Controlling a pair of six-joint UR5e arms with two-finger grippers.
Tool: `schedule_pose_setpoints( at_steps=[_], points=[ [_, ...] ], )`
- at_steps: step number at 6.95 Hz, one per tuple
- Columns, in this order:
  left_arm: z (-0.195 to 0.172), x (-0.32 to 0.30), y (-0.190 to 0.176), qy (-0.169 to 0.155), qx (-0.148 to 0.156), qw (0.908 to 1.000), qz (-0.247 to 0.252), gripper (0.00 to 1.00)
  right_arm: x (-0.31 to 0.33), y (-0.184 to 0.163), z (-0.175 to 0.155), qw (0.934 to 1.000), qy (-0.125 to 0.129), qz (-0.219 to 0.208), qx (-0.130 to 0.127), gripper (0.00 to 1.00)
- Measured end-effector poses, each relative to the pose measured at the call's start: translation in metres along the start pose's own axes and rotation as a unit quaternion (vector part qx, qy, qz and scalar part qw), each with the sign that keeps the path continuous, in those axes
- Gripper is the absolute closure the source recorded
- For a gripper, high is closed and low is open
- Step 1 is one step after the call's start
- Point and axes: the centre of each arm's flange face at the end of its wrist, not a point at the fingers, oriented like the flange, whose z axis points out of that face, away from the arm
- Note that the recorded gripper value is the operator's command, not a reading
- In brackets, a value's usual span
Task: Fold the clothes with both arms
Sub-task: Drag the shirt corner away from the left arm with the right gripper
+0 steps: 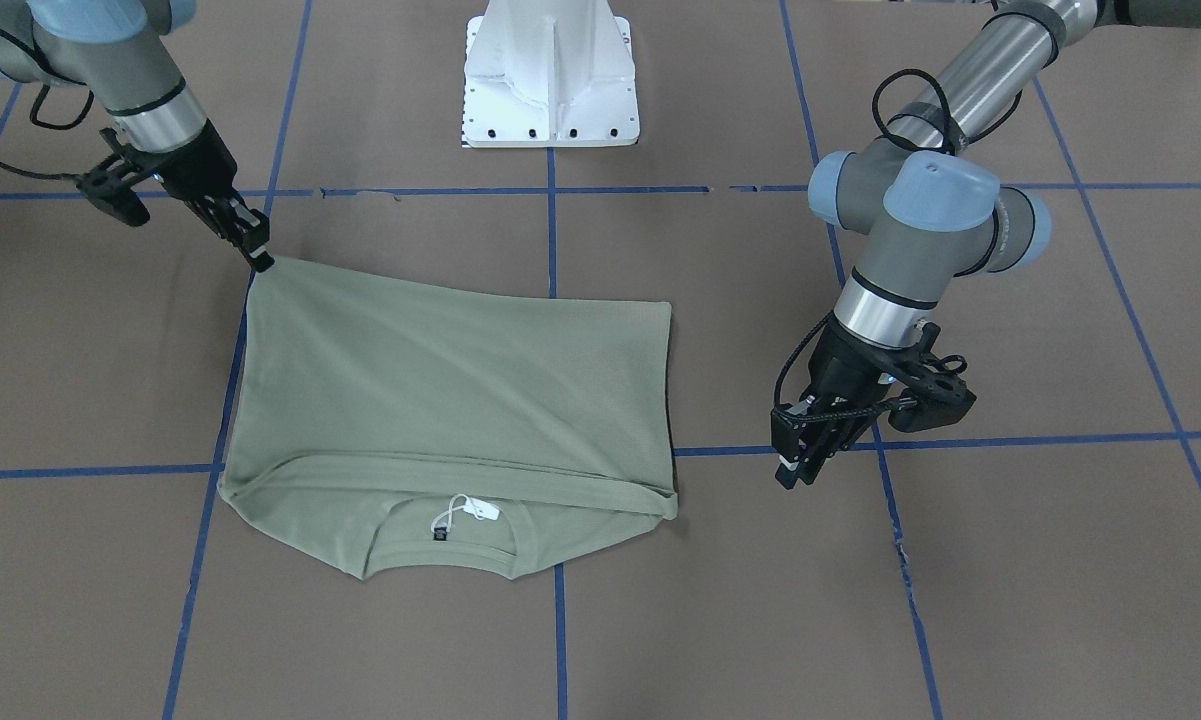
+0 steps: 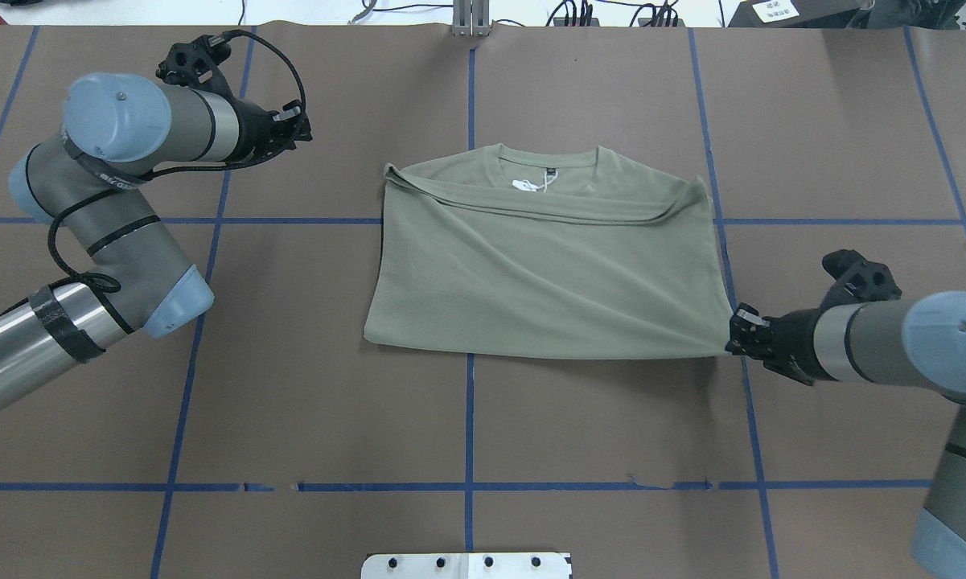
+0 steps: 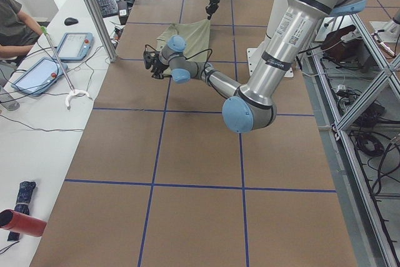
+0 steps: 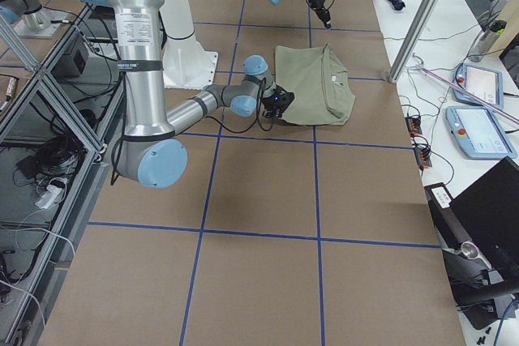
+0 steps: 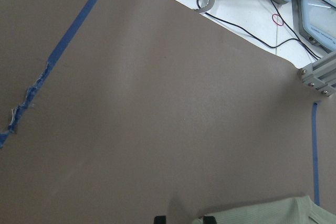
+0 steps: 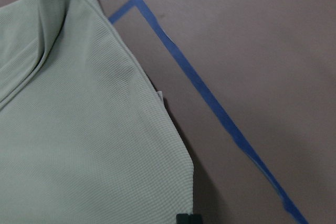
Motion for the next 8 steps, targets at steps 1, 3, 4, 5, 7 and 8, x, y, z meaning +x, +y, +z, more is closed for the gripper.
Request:
schedule_pose_setpoints(
  at_steps=[1, 3, 4, 5, 7, 8],
  points=[
    [-0.015, 0.005, 0.01, 0.015, -0.027, 0.9995, 0.001, 0.61, 0.02, 0.027, -0.023, 0.9982, 0.023, 0.0, -0.055, 1.0],
    [-0.059, 0.015, 0.034, 0.053, -0.097, 0.9938, -0.013, 0.6, 0.039, 0.095, -0.051, 0.9788, 0.078, 0.007, -0.189, 0.69],
    [-0.073, 0.023, 0.047, 0.065, -0.121, 0.9901, -0.027, 0.6, 0.049, 0.129, -0.052, 0.967, 0.108, 0.003, -0.231, 0.01],
    [-0.08, 0.032, 0.064, 0.073, -0.141, 0.9865, -0.039, 0.58, 0.064, 0.154, -0.05, 0.9589, 0.135, -0.006, -0.25, 0.0],
    [-0.088, 0.048, 0.102, 0.083, -0.175, 0.9791, -0.063, 0.56, 0.088, 0.178, -0.041, 0.9533, 0.165, -0.025, -0.252, 0.0],
    [-0.089, 0.053, 0.122, 0.083, -0.191, 0.9751, -0.075, 0.51, 0.093, 0.183, -0.035, 0.9559, 0.165, -0.033, -0.241, 0.0]
  ],
)
